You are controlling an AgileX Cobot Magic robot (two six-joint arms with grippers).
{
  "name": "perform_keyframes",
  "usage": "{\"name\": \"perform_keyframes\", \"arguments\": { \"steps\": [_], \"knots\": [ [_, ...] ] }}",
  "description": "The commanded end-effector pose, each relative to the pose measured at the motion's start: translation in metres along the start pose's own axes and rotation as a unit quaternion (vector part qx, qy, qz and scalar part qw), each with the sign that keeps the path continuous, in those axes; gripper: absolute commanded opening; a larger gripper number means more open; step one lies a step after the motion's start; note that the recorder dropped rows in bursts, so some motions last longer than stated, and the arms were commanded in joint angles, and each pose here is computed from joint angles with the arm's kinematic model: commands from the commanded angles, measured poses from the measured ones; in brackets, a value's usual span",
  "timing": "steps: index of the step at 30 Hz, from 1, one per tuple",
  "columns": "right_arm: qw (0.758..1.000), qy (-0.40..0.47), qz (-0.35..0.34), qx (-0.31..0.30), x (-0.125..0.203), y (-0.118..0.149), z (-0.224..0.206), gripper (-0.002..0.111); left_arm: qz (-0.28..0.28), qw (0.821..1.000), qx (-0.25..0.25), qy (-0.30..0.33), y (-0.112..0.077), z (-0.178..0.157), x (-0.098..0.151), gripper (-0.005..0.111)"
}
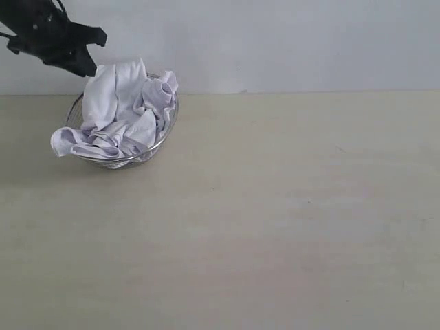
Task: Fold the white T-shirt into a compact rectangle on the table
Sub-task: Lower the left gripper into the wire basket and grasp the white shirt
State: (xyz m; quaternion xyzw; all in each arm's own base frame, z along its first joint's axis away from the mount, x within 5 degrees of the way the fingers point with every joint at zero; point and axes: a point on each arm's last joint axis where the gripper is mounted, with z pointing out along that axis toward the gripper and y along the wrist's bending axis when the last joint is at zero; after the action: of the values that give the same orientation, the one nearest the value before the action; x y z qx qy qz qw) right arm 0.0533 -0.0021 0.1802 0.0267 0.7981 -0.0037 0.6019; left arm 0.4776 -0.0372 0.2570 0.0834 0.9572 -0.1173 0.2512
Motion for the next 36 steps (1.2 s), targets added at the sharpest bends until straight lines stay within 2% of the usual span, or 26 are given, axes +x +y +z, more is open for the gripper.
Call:
{"name": "perform_keyframes", "arguments": {
  "steps": [1, 4, 5, 7, 10, 13, 16, 18, 23, 32, 34, 36],
  "knots": [
    [1.000, -0.005, -0.007, 0.001, -0.001, 0.000, 0.000, 0.000, -0.029, 0.999, 0.018, 0.015, 0.002, 0.026, 0.003, 0.054],
    [1.000, -0.005, -0.007, 0.001, -0.001, 0.000, 0.000, 0.000, -0.086, 0.995, 0.028, 0.028, 0.004, 0.042, 0.007, 0.090],
    [1.000, -0.005, -0.007, 0.001, -0.001, 0.000, 0.000, 0.000, -0.112, 0.992, 0.051, 0.033, 0.002, 0.051, 0.009, 0.105],
    [1.000, -0.005, -0.007, 0.001, -0.001, 0.000, 0.000, 0.000, -0.124, 0.989, 0.078, 0.015, -0.005, 0.061, 0.007, 0.110],
    [1.000, -0.005, -0.007, 0.001, -0.001, 0.000, 0.000, 0.000, -0.085, 0.994, 0.073, 0.001, -0.013, 0.073, 0.006, 0.110],
    [1.000, -0.005, -0.007, 0.001, -0.001, 0.000, 0.000, 0.000, -0.072, 0.995, 0.065, -0.014, -0.018, 0.089, 0.007, 0.110],
    [1.000, -0.005, -0.007, 0.001, -0.001, 0.000, 0.000, 0.000, -0.037, 0.999, 0.032, -0.010, -0.013, 0.090, 0.008, 0.110],
    [1.000, -0.005, -0.007, 0.001, -0.001, 0.000, 0.000, 0.000, -0.017, 1.000, 0.010, 0.016, -0.009, 0.093, 0.014, 0.110],
    [1.000, -0.005, -0.007, 0.001, -0.001, 0.000, 0.000, 0.000, -0.023, 0.997, 0.015, 0.075, -0.008, 0.121, 0.033, 0.110],
    [1.000, -0.005, -0.007, 0.001, -0.001, 0.000, 0.000, 0.000, -0.033, 0.994, 0.031, 0.100, -0.022, 0.149, 0.047, 0.110],
    [1.000, -0.005, -0.007, 0.001, -0.001, 0.000, 0.000, 0.000, -0.036, 0.993, 0.021, 0.111, -0.020, 0.154, 0.051, 0.106],
    [1.000, -0.005, -0.007, 0.001, -0.001, 0.000, 0.000, 0.000, -0.035, 0.992, 0.012, 0.121, -0.019, 0.157, 0.054, 0.092]
  ]
}}
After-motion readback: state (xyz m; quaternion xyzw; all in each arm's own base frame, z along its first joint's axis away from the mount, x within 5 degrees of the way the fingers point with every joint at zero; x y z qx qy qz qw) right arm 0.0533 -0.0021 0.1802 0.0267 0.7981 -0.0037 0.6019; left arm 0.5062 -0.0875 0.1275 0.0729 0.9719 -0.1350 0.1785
